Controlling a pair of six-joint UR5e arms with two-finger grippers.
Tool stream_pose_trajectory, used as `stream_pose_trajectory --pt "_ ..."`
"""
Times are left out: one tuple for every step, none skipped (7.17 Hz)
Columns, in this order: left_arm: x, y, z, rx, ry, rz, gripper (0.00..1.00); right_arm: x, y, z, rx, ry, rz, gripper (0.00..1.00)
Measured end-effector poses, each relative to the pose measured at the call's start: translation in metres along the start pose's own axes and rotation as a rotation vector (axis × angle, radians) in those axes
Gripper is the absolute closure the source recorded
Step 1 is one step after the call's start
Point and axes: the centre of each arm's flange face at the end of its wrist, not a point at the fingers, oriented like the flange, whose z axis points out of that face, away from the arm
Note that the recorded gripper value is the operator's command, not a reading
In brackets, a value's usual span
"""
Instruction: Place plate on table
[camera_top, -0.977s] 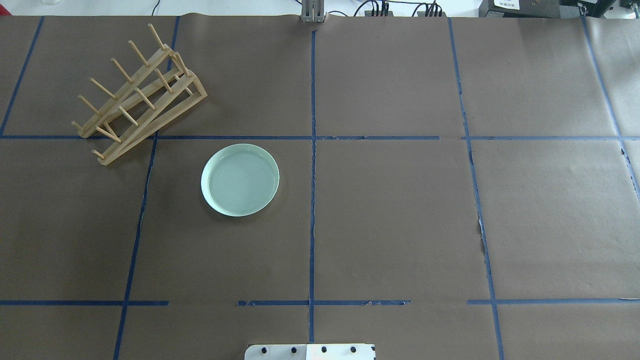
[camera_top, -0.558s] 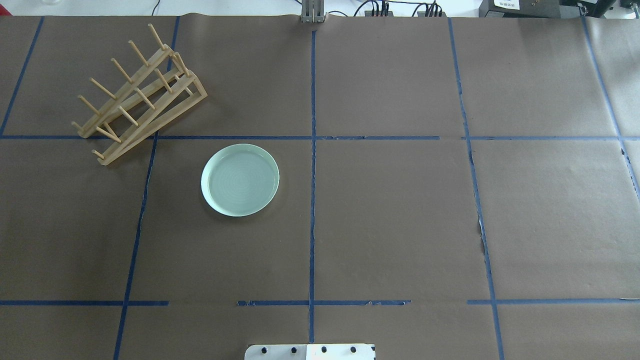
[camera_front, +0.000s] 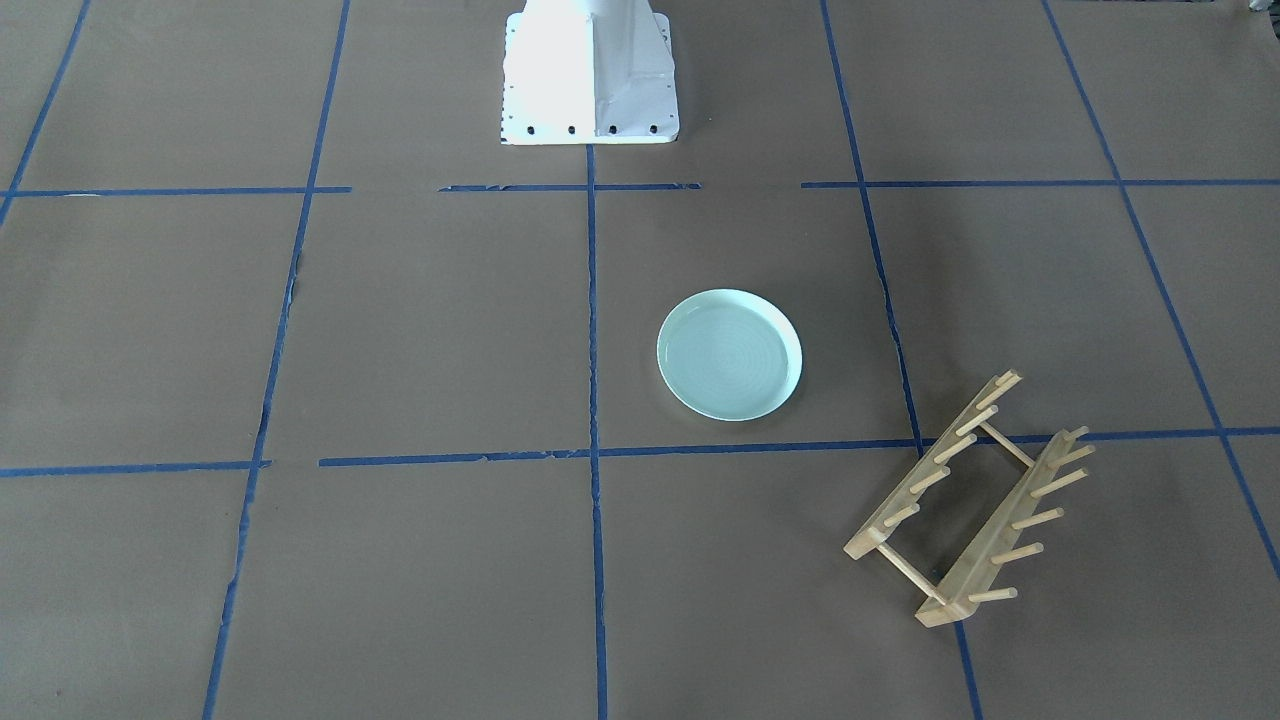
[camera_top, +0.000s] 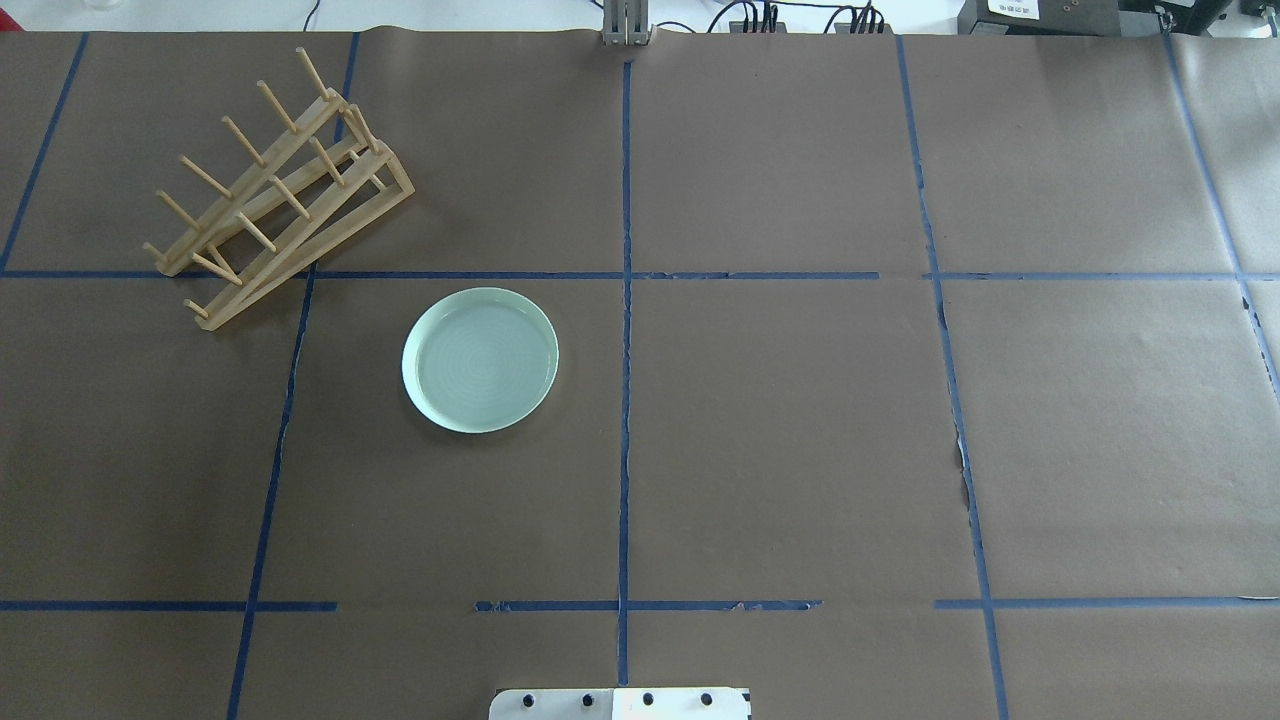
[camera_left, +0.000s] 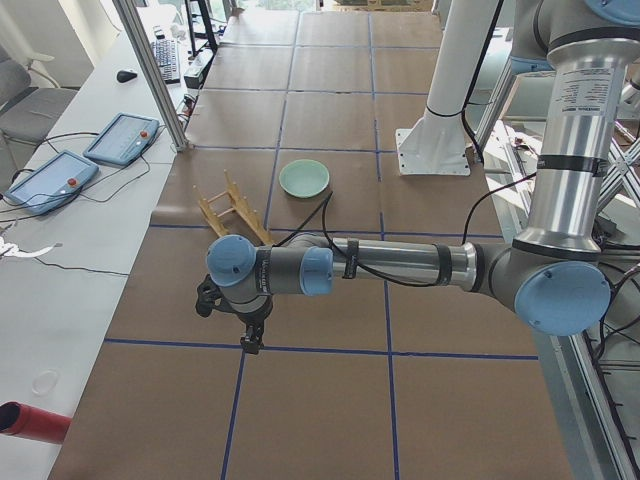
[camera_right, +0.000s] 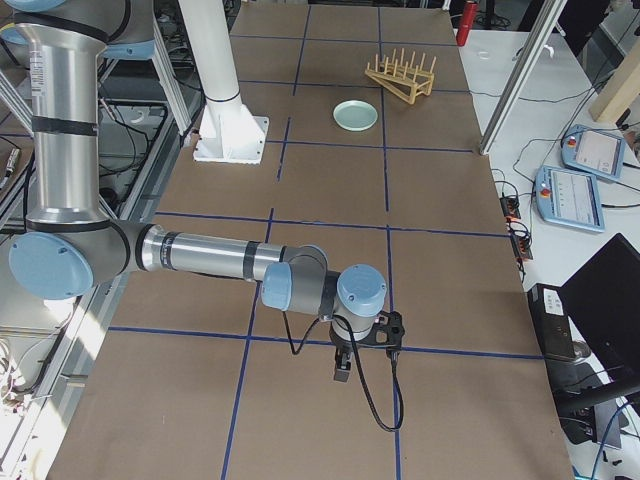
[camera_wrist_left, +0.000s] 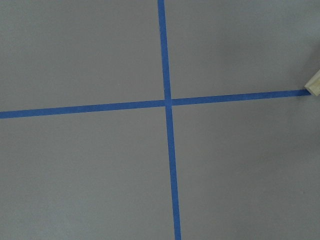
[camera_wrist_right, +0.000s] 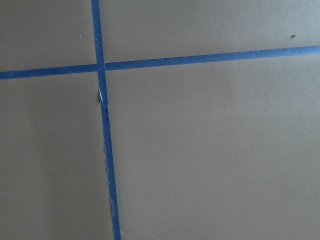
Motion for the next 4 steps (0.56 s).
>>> stream_pose_trajectory --pt "0.0004 -0.0008 -0.0008 0.009 -0.003 -0.02 0.0 0.0 0.0 0.0 0.0 0.0 0.0 0.0" --pt "0.0008 -0.0017 -0.0016 0.02 -0.006 -0.031 0.0 0.0 0.0 0.0 0.0 0.0 0.0 0.0" --pt "0.001 -0.0022 -0.0019 0.026 -0.008 -0.036 0.0 0.0 0.0 0.0 0.0 0.0 0.0 0.0" --pt "0.0008 -0.0021 -0.0019 0.028 -0.008 -0.038 0.0 0.0 0.0 0.0 0.0 0.0 0.0 0.0"
